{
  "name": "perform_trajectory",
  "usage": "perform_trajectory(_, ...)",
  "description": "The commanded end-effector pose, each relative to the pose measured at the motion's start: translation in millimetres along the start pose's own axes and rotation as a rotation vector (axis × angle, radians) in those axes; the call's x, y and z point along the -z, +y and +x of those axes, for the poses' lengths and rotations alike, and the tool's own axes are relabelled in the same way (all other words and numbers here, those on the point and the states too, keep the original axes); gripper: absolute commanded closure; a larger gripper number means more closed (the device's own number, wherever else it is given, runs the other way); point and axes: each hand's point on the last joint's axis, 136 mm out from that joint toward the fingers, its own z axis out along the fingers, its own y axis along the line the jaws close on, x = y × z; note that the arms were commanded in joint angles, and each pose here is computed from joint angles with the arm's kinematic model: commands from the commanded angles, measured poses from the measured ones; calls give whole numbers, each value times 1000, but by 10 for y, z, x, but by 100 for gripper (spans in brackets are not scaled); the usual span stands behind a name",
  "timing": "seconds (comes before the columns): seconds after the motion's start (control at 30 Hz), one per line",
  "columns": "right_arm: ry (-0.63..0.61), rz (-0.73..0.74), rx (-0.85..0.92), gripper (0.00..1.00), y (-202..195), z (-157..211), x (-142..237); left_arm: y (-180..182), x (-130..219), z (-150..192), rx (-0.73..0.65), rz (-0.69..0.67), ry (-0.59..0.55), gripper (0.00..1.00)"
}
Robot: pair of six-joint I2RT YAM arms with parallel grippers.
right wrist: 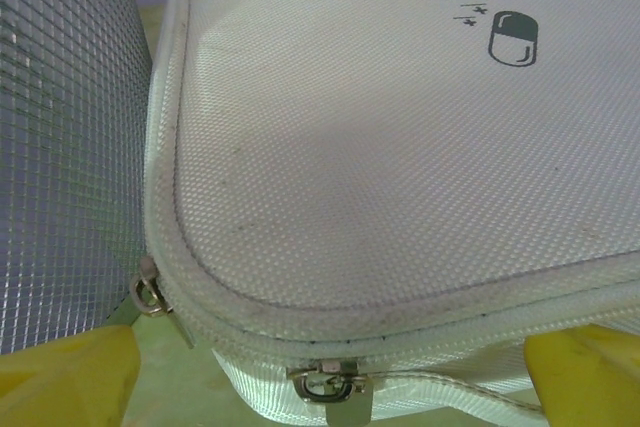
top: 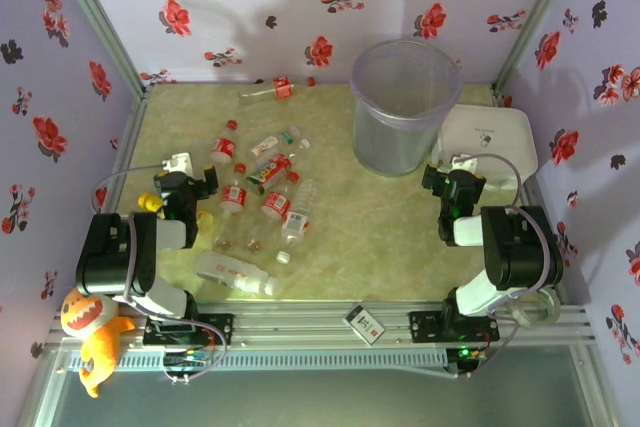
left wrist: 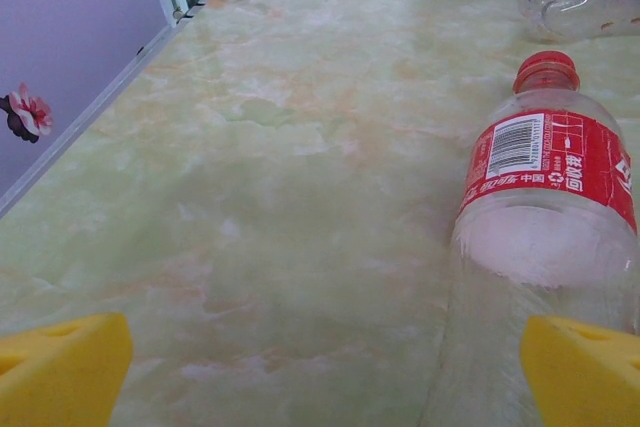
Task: Put the plastic bottles in the bin
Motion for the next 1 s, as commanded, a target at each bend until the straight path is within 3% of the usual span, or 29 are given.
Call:
perform_trajectory(0.0,-11,-45,-18,1,83,-180,-20,11,33,-188,-5,5,-22,0)
perform_trajectory(0.13,86,59,-45,1,-75,-410,84,161,261,-519,45,-62,-19,0)
perform_trajectory(0.33,254,115,-146,1,-182,-441,468,127,488,-814,108,-49,207,0)
perform_trajectory(0.5,340,60,-240,1,-135,-289,856,-294,457,-538,72,144,470,0)
perform_trajectory(0.63,392,-28,-257,1,-44,-262,1195,-548,362,-392,20,236,540,0)
perform_trajectory(0.8,415,-140,-291,1,81,-371,1593,-705,223,-84,-63,272,683,0)
perform_trajectory(0.97,466,-252,-334,1,261,-444,1816,-774,168,115,-79,260,739,5)
